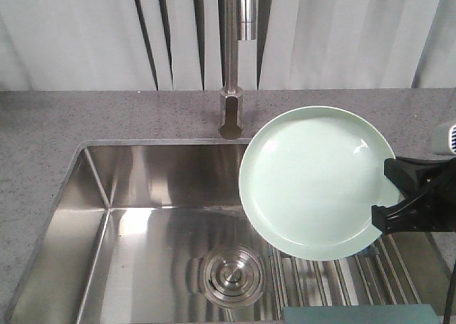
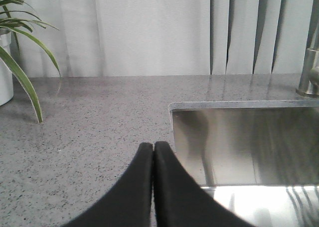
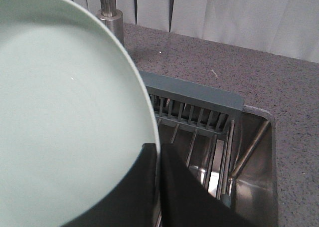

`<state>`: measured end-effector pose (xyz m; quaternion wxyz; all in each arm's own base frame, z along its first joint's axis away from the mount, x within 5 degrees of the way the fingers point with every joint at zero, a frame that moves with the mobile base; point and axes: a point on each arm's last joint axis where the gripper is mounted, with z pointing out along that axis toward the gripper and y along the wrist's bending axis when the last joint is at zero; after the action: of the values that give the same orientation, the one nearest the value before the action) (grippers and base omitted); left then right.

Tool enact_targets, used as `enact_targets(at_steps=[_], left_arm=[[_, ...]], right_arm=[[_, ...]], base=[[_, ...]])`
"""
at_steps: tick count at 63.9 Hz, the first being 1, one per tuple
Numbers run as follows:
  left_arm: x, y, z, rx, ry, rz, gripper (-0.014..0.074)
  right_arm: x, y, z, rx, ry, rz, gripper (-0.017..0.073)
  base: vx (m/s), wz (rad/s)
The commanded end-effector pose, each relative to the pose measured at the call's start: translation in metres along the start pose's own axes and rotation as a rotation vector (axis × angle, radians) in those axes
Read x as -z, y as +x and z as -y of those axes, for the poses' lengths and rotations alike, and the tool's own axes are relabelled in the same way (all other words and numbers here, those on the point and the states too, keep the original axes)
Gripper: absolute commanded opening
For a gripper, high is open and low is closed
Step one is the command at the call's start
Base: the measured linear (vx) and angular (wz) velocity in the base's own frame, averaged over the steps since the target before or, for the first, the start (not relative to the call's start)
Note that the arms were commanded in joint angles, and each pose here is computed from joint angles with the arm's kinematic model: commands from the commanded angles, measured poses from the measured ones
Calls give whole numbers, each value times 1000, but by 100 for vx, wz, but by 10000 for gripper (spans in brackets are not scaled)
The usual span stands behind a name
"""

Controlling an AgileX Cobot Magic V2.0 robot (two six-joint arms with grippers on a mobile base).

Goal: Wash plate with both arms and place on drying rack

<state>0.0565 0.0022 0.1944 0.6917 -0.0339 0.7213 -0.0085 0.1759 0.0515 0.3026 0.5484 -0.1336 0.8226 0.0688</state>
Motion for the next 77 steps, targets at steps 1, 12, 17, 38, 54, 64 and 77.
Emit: enact_targets(at_steps=[1,12,17,38,54,64,77], left_arm=[[3,-17,2,25,16,133,-6],[10,-55,4,29,23,223,-6],[10,-76,5,13,24,256,-6],[-32,-138,8,19,1,37,-6],[-68,-155,10,48,-15,-159,-6],[-90,-156,12,111,-14,-306,-6],[-113,-144,11,107,-28,-434,-6]], right_arm=[[6,-18,1,13,10,122,-9],[6,-18,1,13,10,122,-9],[6,-18,1,13,10,122,-9],[6,-18,1,13,10,123,-9],[6,-18,1,13,10,122,-9],[6,-18,1,13,10,122,-9],[6,-18,1,13,10,122,-9]], base=[[0,0],[0,0],[0,0],[0,0],[0,0],[0,0],[0,0]])
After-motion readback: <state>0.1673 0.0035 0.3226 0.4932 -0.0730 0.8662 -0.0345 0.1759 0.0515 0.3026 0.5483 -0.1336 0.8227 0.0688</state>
